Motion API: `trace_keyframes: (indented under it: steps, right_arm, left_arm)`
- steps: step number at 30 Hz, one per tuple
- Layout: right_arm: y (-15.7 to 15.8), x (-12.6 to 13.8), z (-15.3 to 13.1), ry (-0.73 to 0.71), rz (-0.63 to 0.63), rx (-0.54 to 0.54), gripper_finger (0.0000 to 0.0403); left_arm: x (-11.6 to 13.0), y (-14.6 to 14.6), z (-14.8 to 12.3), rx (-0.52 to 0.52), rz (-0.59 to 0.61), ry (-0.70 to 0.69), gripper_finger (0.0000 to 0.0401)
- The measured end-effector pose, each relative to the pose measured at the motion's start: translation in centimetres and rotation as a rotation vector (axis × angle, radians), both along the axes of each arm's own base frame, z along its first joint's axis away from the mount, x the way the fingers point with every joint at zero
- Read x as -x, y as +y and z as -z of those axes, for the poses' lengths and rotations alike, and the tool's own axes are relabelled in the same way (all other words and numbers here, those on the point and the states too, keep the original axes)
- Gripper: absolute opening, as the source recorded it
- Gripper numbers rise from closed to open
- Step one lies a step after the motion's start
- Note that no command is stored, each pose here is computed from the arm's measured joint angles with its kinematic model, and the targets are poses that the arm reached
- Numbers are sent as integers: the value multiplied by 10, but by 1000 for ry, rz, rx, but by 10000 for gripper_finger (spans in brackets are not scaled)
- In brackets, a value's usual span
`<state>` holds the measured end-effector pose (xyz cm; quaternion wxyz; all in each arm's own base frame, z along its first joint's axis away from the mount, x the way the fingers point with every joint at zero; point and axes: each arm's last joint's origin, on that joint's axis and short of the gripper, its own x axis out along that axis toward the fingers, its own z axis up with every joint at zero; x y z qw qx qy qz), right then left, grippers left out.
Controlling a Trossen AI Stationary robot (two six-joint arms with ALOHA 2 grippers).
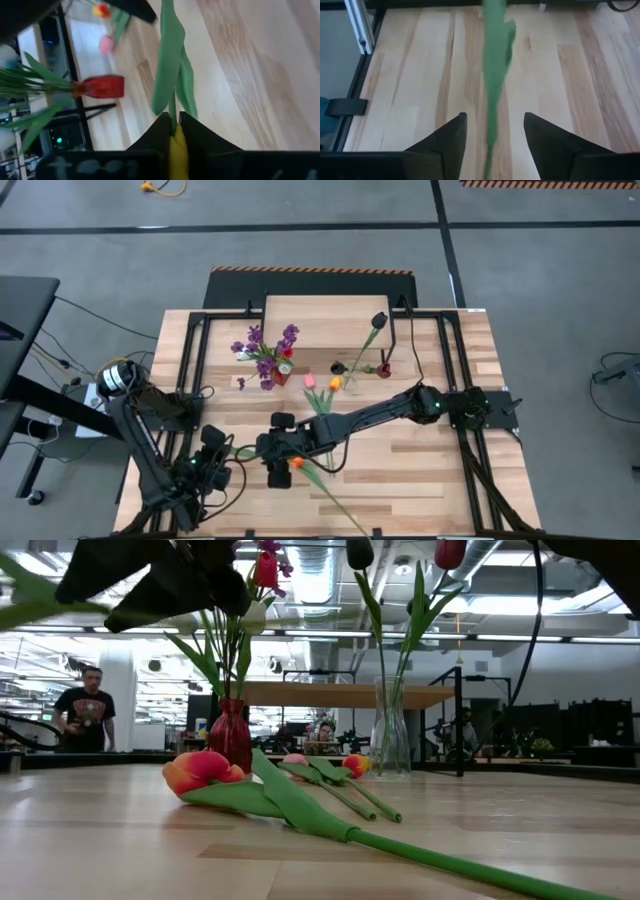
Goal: Pick and place flowers into a vace then onto a shelf
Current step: Put the yellow flower into the transparent flower vase
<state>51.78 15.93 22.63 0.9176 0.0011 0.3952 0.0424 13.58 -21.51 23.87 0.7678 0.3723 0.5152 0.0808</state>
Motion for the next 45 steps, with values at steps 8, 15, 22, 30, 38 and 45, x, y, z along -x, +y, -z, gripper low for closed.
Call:
trace_keyframes:
  steps: [8, 15, 22, 30, 38, 45]
  right_arm:
    - [-1, 0, 0, 3, 2, 1, 177]
    - [1, -3, -3, -43, -11, -5, 170]
    - [2, -3, -4, -49, -24, -18, 144]
    - [2, -1, -2, -10, -62, -22, 9]
    - [3, 0, -2, -6, -58, -25, 3]
    - [3, 1, -1, 14, -64, -33, 1]
  left_arm:
    - [-4, -6, -17, 34, 10, -39, 12]
    - [-5, -5, -15, 44, 2, -1, 12]
    - [-8, -3, -15, 44, -12, 2, 12]
    - [-8, -3, -14, 45, -13, 2, 26]
    - [-8, -3, -14, 45, -12, 3, 95]
    - [-11, 0, -13, 117, -101, 99, 181]
